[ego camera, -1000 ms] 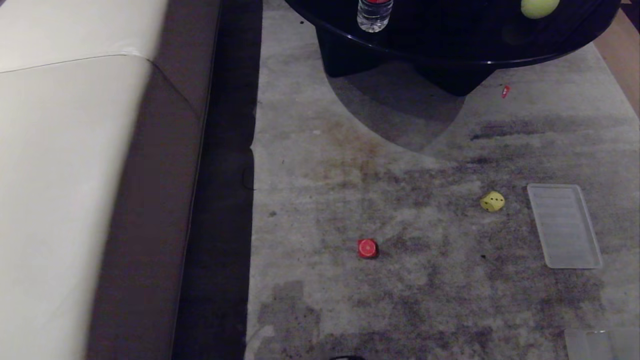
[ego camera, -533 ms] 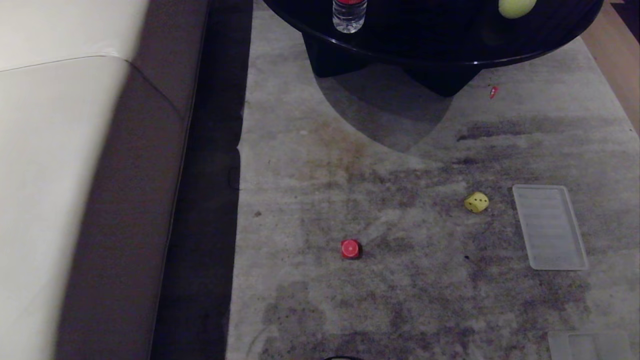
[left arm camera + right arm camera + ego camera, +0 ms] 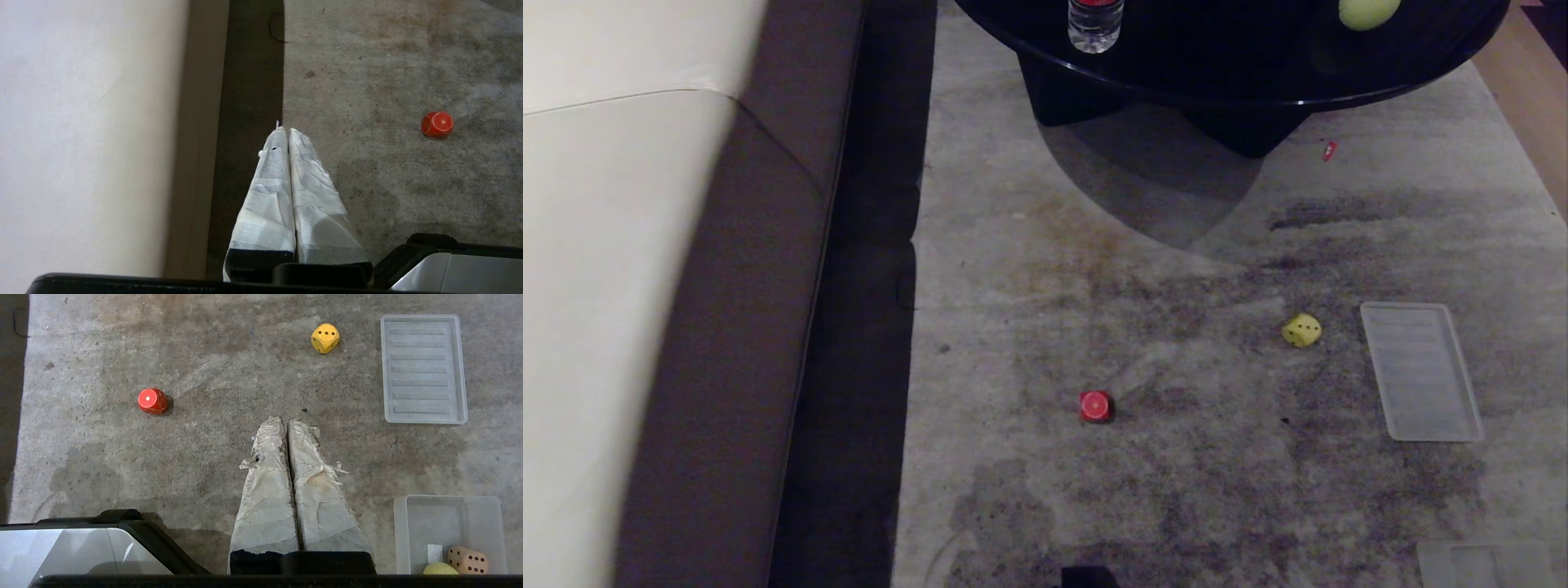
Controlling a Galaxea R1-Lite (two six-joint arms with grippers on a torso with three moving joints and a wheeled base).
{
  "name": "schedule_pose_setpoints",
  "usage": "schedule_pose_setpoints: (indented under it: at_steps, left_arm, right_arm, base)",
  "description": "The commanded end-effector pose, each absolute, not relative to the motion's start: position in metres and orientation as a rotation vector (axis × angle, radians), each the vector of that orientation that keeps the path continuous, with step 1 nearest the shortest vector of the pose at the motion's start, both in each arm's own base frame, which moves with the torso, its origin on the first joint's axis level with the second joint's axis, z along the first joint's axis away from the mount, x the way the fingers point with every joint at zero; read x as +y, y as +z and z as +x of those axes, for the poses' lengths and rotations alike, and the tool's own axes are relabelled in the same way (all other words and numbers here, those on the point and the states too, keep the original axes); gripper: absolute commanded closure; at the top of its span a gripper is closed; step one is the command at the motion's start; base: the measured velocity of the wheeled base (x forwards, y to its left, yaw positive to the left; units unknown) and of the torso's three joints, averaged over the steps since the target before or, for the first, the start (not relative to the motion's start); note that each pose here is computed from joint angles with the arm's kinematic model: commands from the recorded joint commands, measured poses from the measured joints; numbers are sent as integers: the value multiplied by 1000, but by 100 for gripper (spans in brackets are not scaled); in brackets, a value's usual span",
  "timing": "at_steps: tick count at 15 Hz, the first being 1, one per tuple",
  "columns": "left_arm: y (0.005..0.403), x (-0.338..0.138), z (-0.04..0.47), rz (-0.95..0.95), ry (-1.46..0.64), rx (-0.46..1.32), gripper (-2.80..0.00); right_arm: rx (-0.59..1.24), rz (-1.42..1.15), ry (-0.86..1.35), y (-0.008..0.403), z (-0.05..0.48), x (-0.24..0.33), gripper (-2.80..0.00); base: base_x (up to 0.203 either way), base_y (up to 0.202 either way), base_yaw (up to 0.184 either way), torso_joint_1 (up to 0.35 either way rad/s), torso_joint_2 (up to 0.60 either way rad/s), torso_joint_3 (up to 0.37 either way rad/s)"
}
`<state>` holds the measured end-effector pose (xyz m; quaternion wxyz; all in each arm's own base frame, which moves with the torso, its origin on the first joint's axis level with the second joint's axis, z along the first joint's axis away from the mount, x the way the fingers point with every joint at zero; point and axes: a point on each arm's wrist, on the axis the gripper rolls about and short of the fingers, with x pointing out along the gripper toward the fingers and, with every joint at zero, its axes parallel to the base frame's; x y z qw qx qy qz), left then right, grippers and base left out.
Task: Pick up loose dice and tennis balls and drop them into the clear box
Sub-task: Find toys out of the box
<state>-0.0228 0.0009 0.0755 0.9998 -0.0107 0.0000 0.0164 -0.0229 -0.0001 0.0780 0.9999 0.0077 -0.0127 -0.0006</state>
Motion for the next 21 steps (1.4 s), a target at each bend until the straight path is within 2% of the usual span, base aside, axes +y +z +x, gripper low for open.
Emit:
schedule_pose_setpoints:
  at_steps: [1, 7, 21]
  left_arm:
    - [75, 1, -23, -21, 34, 3, 0]
    - [75, 1, -23, -31, 37, 3, 0]
    - [75, 1, -23, -29, 37, 3, 0]
  right_arm:
    - [-14, 15, -1, 75, -22, 0, 0]
    - [-14, 15, 0, 75, -22, 0, 0]
    - [-15, 15, 0, 75, -22, 0, 0]
  base:
    - [0, 0, 0, 0, 0, 0]
    - [0, 0, 0, 1, 0, -16]
    - [0, 0, 0, 1, 4, -193]
